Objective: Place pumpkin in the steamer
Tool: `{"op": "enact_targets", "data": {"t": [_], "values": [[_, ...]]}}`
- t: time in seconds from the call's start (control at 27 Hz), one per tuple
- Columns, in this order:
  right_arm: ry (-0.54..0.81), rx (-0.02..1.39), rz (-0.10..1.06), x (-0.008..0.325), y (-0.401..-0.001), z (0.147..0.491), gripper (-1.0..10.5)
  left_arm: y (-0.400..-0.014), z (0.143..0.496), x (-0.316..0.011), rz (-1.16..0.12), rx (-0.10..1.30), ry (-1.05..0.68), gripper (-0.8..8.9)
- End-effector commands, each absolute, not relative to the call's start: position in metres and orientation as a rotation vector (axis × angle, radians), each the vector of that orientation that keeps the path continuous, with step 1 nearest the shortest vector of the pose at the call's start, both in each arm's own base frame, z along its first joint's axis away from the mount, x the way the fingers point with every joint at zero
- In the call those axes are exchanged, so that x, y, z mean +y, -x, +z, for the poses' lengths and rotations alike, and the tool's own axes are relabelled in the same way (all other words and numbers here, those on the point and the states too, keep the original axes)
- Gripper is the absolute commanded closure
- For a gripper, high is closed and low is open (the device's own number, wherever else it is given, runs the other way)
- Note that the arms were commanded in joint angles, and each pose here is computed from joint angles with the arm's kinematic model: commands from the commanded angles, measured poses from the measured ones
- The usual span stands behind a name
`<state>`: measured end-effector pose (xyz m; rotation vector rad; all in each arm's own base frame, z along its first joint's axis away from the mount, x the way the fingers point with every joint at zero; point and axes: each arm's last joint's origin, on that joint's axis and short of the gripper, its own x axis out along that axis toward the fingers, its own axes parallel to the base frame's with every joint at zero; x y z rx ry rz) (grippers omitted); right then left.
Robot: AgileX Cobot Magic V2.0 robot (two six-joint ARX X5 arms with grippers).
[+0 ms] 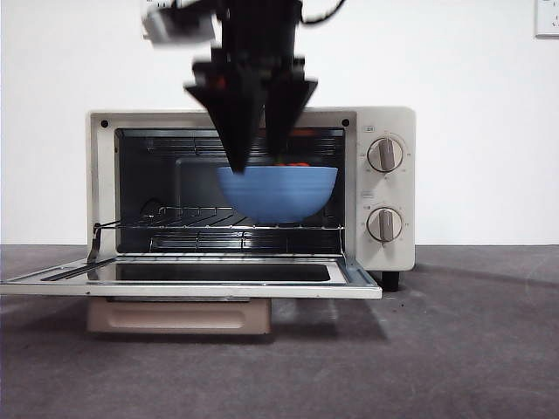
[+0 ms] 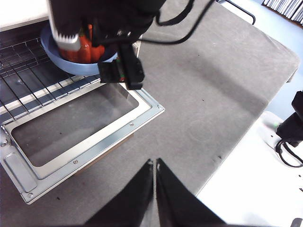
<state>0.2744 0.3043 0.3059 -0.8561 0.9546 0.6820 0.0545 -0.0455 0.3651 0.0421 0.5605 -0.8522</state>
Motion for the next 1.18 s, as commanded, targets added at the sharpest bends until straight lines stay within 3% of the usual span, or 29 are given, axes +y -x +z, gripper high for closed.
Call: {"op": "enact_targets", "data": {"t": [0.04,0.22,0.48,0.78,0.92,1.18], "values": [[0.808,0.930,0.677,0.304,-0.258,0.328,5.5,-0.053,0.372,-0.045,-0.866,0.523,-0.056,7.95],[0.714,0.955,0.718,0.265,-0.212,0.383,5.5,-0.060,0.370,-0.047,-0.789,0.548,-0.064,7.97],[0.552,0.895,0.745,0.189,-0.164,0.436,5.5,-0.116,0.352,-0.066,-0.633,0.775,-0.006,8.01],[0.479,0.896,0.637,0.107,-0.118,0.417,5.5,-0.192,0.320,-0.045,-0.541,0.957,0.189,8.02],[0.335,0.822,0.647,0.080,-0.096,0.404,5.5,-0.226,0.296,-0.021,-0.433,1.030,0.300,8.02],[0.110,0.664,0.655,0.055,-0.066,0.376,5.5,-0.253,0.241,0.005,-0.364,1.141,0.469,8.01]]}}
